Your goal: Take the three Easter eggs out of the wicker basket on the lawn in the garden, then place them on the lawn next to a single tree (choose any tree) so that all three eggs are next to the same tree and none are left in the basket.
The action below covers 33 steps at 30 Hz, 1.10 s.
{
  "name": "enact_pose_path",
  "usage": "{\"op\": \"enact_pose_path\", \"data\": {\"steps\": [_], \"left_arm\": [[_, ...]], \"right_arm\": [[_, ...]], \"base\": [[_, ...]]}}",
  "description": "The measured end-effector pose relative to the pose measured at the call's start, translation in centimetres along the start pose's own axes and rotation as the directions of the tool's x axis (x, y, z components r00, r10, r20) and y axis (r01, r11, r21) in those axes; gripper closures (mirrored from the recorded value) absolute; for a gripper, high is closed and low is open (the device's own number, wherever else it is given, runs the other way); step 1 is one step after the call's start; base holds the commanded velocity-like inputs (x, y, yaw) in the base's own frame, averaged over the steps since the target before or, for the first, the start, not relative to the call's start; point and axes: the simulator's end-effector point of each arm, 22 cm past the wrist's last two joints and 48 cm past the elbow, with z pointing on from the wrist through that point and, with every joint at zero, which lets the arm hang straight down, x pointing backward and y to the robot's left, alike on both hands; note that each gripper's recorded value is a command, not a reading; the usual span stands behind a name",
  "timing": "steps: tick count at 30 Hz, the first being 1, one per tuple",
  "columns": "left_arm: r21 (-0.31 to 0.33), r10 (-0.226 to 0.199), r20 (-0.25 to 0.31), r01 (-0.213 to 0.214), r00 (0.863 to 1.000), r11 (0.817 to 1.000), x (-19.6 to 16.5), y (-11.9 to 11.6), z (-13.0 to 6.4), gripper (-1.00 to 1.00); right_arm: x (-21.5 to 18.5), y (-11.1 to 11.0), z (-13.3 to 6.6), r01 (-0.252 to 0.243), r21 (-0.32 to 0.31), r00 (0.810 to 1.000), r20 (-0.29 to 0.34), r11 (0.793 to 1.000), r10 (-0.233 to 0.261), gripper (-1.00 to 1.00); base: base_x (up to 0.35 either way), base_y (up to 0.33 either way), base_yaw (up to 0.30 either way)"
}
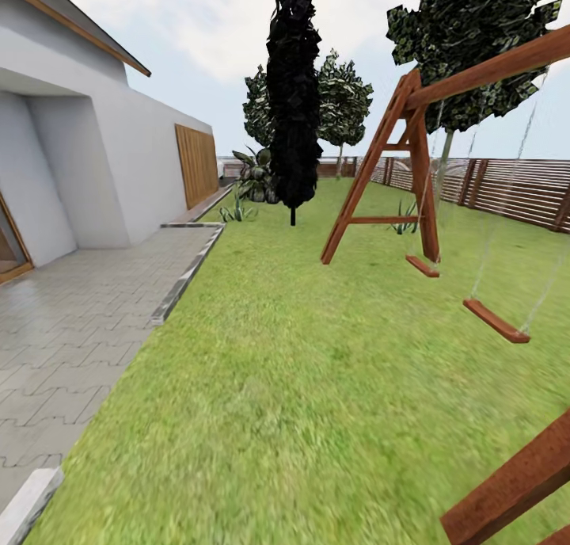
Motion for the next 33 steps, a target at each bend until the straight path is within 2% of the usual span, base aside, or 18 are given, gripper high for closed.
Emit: {"op": "enact_pose_path", "data": {"steps": [10, 33], "left_arm": [[-0.001, 0.0, 0.0, 0.0, 1.0, 1.0, 0.01, 0.05, 0.0, -1.0], [0.0, 0.002, 0.0, -0.002, 1.0, 1.0, 0.0, 0.02, 0.0, -1.0]], "right_arm": [[0.03, 0.02, 0.0, 0.001, -0.001, 1.0, -0.001, 1.0, -0.001, -1.0], [0.03, -0.02, 0.0, 0.002, 0.0, 1.0, -0.001, 1.0, -0.002, -1.0]], "base": [[0.337, 0.058, 0.0], [0.324, 0.159, 0.0]]}}
